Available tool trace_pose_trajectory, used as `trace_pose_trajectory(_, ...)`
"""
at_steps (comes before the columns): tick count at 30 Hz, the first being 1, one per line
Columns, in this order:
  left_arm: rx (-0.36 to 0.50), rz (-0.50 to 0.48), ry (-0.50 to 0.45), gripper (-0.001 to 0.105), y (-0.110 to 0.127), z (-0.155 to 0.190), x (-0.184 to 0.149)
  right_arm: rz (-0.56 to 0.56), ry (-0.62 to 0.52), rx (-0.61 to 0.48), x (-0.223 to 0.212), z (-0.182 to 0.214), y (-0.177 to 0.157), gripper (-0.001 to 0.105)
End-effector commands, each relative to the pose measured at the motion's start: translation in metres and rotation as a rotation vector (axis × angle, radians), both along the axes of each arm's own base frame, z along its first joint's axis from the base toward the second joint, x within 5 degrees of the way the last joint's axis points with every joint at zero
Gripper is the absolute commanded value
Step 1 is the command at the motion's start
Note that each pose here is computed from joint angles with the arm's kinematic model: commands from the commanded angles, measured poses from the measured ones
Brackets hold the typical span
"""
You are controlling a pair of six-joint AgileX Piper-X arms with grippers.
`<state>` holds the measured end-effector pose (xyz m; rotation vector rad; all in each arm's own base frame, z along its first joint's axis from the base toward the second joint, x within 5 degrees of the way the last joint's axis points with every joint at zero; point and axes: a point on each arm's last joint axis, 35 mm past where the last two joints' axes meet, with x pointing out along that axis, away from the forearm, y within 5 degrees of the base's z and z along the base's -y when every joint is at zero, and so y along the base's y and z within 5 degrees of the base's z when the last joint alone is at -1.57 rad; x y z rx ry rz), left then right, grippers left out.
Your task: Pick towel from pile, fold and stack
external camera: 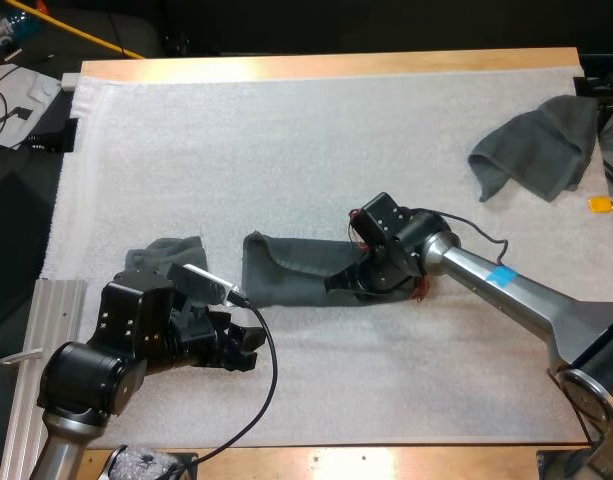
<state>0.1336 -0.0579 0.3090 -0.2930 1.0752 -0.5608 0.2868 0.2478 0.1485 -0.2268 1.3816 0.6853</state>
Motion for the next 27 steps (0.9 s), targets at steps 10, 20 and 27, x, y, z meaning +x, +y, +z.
trace_pose_trajectory(10, -0.017, -0.012, 0.000, 0.058, -0.001, 0.002, -0.001, -0.125, -0.165, 0.021, 0.021, 0.009, 0.011, 0.000)
trace_pose_trajectory(20, -0.019, -0.016, -0.001, 0.058, 0.000, 0.002, -0.003, -0.366, -0.491, 0.052, 0.052, 0.038, 0.019, 0.000)
trace_pose_trajectory(27, -0.020, -0.014, -0.004, 0.058, -0.001, 0.002, -0.001, -0.337, -0.560, 0.058, 0.045, 0.071, 0.014, 0.000)
